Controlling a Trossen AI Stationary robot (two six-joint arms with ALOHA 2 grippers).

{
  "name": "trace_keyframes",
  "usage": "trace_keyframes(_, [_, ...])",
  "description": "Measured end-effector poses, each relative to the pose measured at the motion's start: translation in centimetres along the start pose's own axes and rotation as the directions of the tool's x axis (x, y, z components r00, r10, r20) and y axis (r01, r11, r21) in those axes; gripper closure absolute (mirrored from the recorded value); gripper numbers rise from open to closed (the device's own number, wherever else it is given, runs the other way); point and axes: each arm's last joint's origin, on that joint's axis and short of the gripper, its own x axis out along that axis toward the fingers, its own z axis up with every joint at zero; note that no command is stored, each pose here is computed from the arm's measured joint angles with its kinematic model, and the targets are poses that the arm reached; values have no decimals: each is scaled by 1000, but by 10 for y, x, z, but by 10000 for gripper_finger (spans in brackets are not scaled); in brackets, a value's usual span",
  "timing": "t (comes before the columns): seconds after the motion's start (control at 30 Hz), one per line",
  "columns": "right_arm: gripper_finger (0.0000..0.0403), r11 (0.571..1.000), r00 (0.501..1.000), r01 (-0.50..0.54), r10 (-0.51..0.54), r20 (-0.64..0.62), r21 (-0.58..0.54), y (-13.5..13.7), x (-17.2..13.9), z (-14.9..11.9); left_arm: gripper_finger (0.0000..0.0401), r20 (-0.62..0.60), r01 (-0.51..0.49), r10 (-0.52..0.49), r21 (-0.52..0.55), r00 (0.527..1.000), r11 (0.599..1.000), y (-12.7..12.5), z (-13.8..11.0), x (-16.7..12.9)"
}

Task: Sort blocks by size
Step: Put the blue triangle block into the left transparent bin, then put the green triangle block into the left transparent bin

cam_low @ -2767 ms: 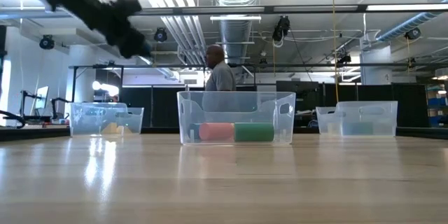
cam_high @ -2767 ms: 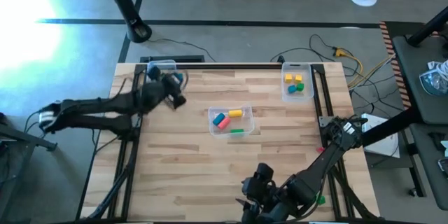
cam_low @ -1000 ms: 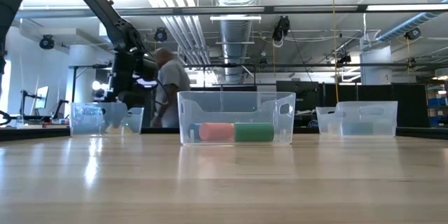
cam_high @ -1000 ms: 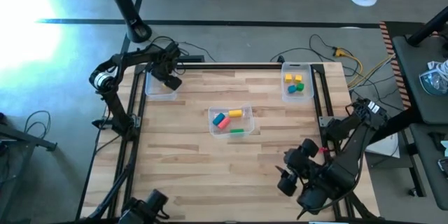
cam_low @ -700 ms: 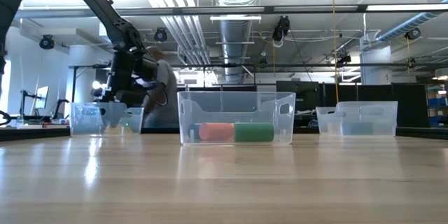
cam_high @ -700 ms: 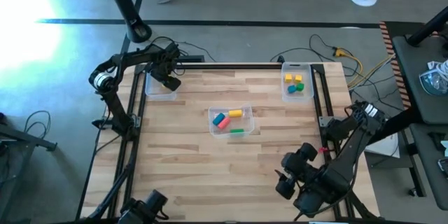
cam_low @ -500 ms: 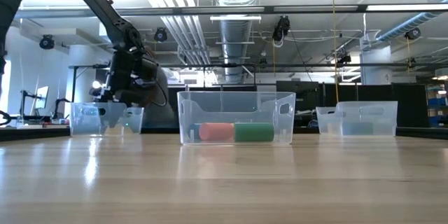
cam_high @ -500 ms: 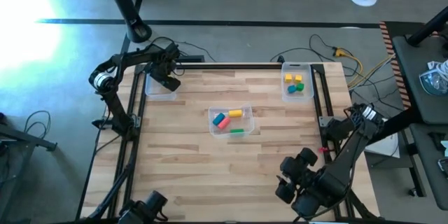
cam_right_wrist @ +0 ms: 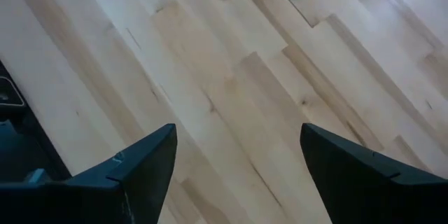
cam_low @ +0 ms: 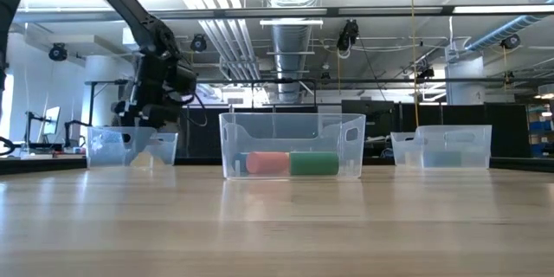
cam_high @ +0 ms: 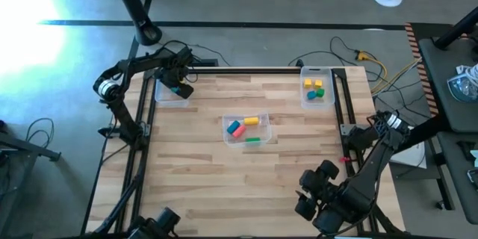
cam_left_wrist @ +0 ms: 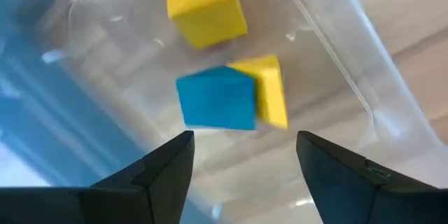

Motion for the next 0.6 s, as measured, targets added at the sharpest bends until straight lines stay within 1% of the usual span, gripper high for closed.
trace_keyframes(0.17, [113, 1000, 1000, 5, -5, 2, -14, 2, 2, -1, 163, -19, -1, 1, -17, 1000, 1000, 0, -13, -15])
trace_keyframes(0.23, [111, 1000, 1000, 4, -4, 2, -14, 6, 6, -3, 163, -6, -1, 1, -21, 1000, 1000, -1, -18, -23])
trace_keyframes(0.33, [106, 1000, 1000, -2, 1, -7, -12, 13, 12, -6, 163, 52, 2, 0, -40, 999, 999, -5, -27, -40])
trace_keyframes(0.4, [104, 1000, 1000, -7, 7, -31, -10, 17, 16, -9, 163, 121, 35, -32, -26, 992, 999, -14, -35, -54])
trace_keyframes(0.47, [104, 1000, 996, 3, -4, -85, -12, 21, 21, -13, 163, 188, 67, -70, 25, 980, 997, -28, -46, -67])
trace_keyframes(0.5, [105, 1000, 991, 5, -7, -132, -14, 22, 23, -16, 163, 236, 72, -84, 59, 968, 996, -36, -52, -73])
trace_keyframes(0.53, [107, 999, 982, 3, -9, -190, -32, 24, 26, -19, 163, 283, 80, -104, 94, 953, 992, -45, -59, -80])
trace_keyframes(0.6, [111, 995, 944, -12, -20, -329, -95, 27, 29, -25, 163, 374, 94, -149, 160, 915, 983, -63, -72, -91])
